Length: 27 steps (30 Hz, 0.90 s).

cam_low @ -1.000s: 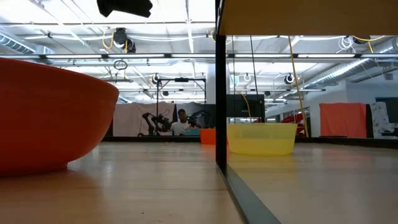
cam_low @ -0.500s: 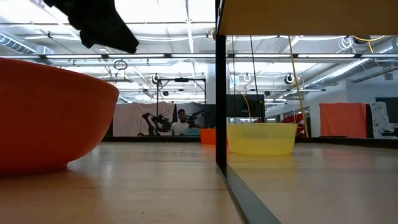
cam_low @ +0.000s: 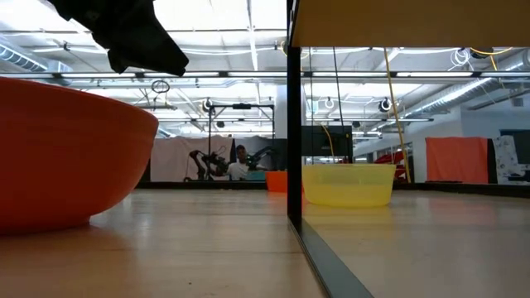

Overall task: Place and stack bowls onto a shelf
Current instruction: Stack the green bowl on top of the pink bowl on the shelf

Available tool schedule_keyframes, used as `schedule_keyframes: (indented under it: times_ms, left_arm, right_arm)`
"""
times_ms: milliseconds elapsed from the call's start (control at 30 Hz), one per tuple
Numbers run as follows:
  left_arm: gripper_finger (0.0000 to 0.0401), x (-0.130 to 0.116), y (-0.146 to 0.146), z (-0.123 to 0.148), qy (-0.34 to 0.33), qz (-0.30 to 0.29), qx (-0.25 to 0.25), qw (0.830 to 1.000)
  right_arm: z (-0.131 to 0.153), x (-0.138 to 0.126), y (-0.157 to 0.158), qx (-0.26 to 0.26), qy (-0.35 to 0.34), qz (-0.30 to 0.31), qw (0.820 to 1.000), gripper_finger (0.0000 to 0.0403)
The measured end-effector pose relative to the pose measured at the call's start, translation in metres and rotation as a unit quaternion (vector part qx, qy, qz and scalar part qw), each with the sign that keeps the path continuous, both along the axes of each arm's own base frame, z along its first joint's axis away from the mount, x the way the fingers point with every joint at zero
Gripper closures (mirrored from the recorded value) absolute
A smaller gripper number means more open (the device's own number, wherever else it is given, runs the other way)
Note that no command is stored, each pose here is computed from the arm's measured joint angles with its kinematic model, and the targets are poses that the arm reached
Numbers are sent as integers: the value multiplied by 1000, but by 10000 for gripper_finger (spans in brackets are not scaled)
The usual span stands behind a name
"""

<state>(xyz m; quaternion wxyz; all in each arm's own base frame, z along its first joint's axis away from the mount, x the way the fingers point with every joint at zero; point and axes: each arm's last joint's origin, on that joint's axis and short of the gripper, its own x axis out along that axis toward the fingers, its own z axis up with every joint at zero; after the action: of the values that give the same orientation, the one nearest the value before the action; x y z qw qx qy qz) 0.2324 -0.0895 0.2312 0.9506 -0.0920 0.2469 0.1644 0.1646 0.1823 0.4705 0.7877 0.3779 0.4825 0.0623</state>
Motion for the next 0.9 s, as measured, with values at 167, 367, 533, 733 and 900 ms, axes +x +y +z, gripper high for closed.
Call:
schedule_keyframes:
  times_ms: [167,367,533,733,900]
  left_arm:
    - [274,0,0,0,1,-2,3,1000]
    - [274,1,2,0,-2,2,6,1000]
    - [274,2,4,0,-1,7,7,1000]
    - [274,2,4,0,-1,7,7,1000]
    - [274,2,4,0,-1,7,7,1000]
  right_arm:
    - [-4,-13,5,6,54,2,999,403]
    - [-12,-16,13,-15,75,-11,997,403]
    - [-19,-14,22,-30,94,-10,995,403]
    - [-27,-12,33,-43,106,-3,993,400]
    - [-32,-12,39,-50,120,11,991,396]
